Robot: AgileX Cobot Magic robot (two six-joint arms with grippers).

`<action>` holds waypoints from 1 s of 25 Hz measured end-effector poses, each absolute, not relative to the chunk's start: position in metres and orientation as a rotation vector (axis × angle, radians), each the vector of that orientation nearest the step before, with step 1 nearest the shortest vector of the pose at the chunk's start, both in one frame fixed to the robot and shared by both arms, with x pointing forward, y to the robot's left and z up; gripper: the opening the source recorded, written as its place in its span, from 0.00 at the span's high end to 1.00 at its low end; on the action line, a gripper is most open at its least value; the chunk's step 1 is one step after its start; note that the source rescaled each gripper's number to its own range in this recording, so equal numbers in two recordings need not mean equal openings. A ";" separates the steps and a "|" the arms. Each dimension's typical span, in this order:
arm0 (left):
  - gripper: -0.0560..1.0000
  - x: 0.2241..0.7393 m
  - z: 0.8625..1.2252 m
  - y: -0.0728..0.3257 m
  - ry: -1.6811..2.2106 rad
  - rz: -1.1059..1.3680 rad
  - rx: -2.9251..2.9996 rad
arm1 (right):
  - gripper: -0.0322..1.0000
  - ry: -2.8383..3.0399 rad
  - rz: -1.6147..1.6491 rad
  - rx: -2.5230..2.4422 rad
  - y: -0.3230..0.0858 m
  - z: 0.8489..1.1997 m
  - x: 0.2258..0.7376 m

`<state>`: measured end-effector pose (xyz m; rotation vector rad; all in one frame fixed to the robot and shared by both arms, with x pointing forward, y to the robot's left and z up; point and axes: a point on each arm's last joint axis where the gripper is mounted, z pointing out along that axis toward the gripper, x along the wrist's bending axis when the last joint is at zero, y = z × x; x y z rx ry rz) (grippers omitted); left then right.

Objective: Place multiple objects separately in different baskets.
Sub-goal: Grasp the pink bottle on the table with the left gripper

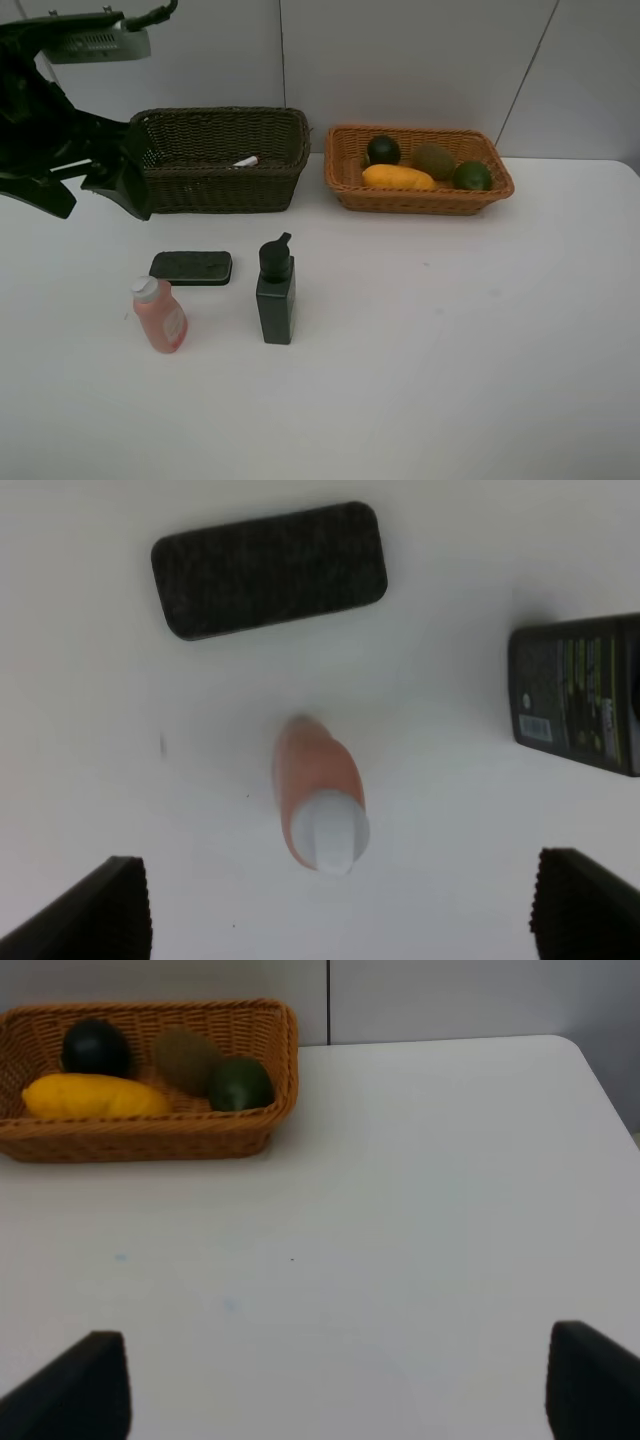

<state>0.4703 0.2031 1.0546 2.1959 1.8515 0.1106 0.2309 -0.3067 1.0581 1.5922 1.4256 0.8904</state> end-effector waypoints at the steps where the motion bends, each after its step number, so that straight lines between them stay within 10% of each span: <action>1: 0.00 0.470 1.053 0.203 1.858 0.103 2.204 | 0.00 1.426 0.890 1.592 -0.307 1.058 0.231; 25: 0.00 0.490 0.966 0.180 1.953 -0.064 2.334 | 0.00 1.426 0.890 1.592 -0.307 1.058 0.231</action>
